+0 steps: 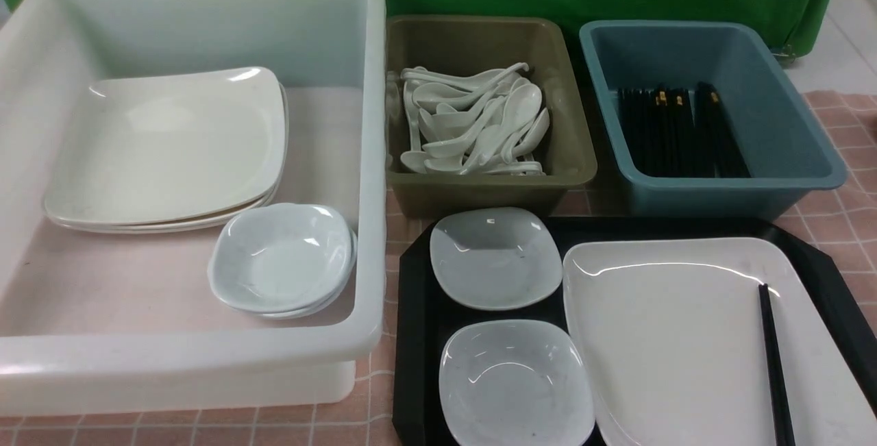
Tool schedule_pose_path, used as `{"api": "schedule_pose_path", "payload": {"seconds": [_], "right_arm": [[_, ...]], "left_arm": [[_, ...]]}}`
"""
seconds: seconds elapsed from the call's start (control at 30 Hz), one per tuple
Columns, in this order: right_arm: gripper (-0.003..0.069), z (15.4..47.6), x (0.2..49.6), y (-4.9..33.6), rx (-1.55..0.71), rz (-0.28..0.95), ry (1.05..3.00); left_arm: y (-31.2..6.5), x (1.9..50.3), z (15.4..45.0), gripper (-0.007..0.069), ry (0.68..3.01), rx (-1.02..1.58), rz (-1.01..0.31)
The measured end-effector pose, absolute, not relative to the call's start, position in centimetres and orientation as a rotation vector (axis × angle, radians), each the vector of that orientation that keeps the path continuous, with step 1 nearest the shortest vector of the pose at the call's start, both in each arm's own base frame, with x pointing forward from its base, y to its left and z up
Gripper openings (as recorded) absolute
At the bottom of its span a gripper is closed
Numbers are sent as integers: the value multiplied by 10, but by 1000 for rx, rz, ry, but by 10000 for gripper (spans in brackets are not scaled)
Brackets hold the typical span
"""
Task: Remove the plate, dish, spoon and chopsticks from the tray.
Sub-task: Use the right arm to grab a pair of chopsticks from the plate
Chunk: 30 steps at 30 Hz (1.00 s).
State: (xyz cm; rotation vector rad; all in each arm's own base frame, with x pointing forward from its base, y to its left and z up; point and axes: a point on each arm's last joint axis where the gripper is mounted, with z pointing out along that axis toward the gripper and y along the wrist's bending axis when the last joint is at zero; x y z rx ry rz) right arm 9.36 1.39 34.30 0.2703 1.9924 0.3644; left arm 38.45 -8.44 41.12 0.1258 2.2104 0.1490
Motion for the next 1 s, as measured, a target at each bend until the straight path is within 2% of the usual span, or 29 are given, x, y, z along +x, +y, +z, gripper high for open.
{"api": "schedule_pose_path", "payload": {"seconds": [0.1, 0.13, 0.17, 0.23, 0.4, 0.47, 0.5, 0.53, 0.57, 0.6, 0.67, 0.77, 1.0], "right_arm": [[32, 340, 109, 21, 169, 292, 2240], [32, 340, 109, 21, 160, 286, 2266], [31, 333, 121, 26, 100, 241, 2413], [31, 320, 140, 31, 54, 189, 2588], [52, 289, 179, 40, 40, 121, 2821], [104, 276, 192, 43, 38, 100, 2887], [188, 259, 205, 45, 35, 75, 2964], [200, 259, 205, 45, 35, 76, 2963], [288, 244, 215, 48, 33, 57, 3017], [298, 243, 216, 48, 33, 55, 3021], [422, 222, 230, 51, 34, 38, 3073], [482, 201, 242, 53, 35, 26, 3106], [498, 168, 258, 57, 36, 9, 3150]], "left_arm": [[-93, 371, 396, -3, 2421, 236, 54], [-93, 370, 395, -3, 2432, 255, 56], [-94, 363, 390, -3, 2521, 323, 40], [-95, 357, 386, -3, 2558, 376, 28], [-93, 338, 379, -2, 2607, 408, -10], [-92, 326, 378, -2, 2623, 412, -40], [-90, 314, 375, -2, 2643, 413, -68], [-90, 313, 375, -2, 2645, 413, -71], [-89, 303, 371, -2, 2667, 413, -101], [-89, 302, 372, -2, 2664, 412, -101], [-89, 291, 369, -2, 2673, 406, -150], [-91, 288, 369, -2, 2663, 398, -192], [-94, 290, 369, -2, 2639, 387, -230]]}}
